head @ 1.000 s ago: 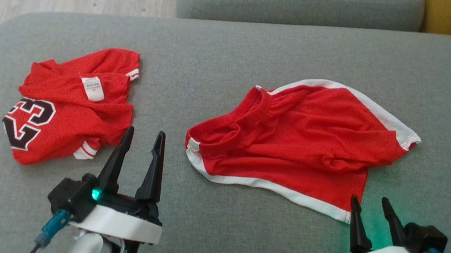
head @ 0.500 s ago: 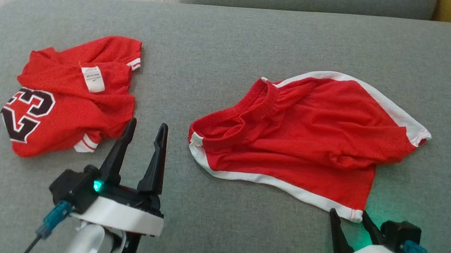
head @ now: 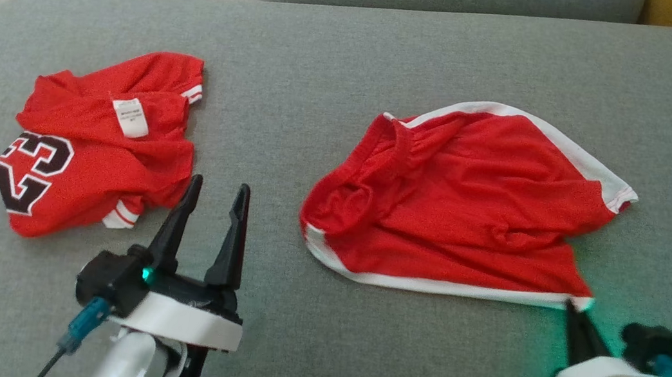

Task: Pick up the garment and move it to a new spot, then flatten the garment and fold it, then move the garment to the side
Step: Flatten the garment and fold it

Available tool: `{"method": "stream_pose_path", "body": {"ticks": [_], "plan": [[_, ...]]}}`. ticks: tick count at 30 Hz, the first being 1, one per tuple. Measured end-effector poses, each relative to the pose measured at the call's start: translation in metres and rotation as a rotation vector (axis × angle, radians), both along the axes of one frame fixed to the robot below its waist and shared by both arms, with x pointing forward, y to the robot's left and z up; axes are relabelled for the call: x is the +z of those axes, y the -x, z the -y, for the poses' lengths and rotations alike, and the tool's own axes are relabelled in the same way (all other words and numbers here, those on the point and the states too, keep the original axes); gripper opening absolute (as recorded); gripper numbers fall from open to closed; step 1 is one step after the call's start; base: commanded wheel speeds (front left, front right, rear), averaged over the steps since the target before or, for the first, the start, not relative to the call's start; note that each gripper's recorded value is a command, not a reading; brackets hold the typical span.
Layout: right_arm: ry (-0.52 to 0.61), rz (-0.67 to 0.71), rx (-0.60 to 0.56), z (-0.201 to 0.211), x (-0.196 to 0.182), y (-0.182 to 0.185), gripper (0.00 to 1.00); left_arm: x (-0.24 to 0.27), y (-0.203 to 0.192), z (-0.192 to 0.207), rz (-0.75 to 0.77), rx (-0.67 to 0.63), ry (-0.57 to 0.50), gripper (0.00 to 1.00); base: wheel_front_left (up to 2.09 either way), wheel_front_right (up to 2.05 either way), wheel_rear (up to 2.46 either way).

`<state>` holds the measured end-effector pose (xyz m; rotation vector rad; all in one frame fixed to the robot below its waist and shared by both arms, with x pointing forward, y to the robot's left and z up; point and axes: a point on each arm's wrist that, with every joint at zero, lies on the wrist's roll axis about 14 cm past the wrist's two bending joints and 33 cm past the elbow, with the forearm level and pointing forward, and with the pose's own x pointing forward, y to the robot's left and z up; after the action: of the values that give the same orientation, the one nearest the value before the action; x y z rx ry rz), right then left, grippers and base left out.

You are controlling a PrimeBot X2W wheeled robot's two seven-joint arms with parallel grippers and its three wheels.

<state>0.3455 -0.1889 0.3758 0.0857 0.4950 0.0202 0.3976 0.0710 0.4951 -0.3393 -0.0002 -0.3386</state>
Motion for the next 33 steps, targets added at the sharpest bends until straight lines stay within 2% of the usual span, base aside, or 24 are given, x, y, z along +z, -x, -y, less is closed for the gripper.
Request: {"method": "stream_pose_path", "body": {"ticks": [3, 6, 14, 17, 24, 33], "plan": [[0.030, 0.011, -0.066, 0.024, 0.004, 0.000, 0.00, -0.002, 0.000, 0.010, 0.008, -0.047, -0.040, 1.00, 0.00, 0.00, 0.00], [0.047, 0.025, -0.105, 0.038, 0.009, -0.003, 0.00, -0.008, 0.003, 0.026, 0.022, -0.142, -0.125, 1.00, 0.00, 0.00, 0.00], [0.052, 0.023, -0.129, 0.046, 0.008, -0.008, 0.00, -0.054, 0.048, 0.090, 0.001, -0.564, -0.422, 1.00, 0.00, 0.00, 0.00], [0.050, 0.019, -0.133, 0.047, 0.006, -0.011, 0.00, -0.061, 0.050, 0.101, 0.029, -0.667, -0.504, 1.00, 0.00, 0.00, 0.00], [0.045, 0.011, -0.139, 0.048, 0.002, -0.013, 0.00, -0.078, 0.028, 0.112, 0.055, -0.773, -0.691, 1.00, 0.00, 0.00, 0.00], [0.032, 0.012, -0.153, 0.050, -0.002, -0.013, 0.00, -0.107, 0.022, 0.117, 0.018, -0.863, -0.807, 1.00, 0.00, 0.00, 0.00]]}}
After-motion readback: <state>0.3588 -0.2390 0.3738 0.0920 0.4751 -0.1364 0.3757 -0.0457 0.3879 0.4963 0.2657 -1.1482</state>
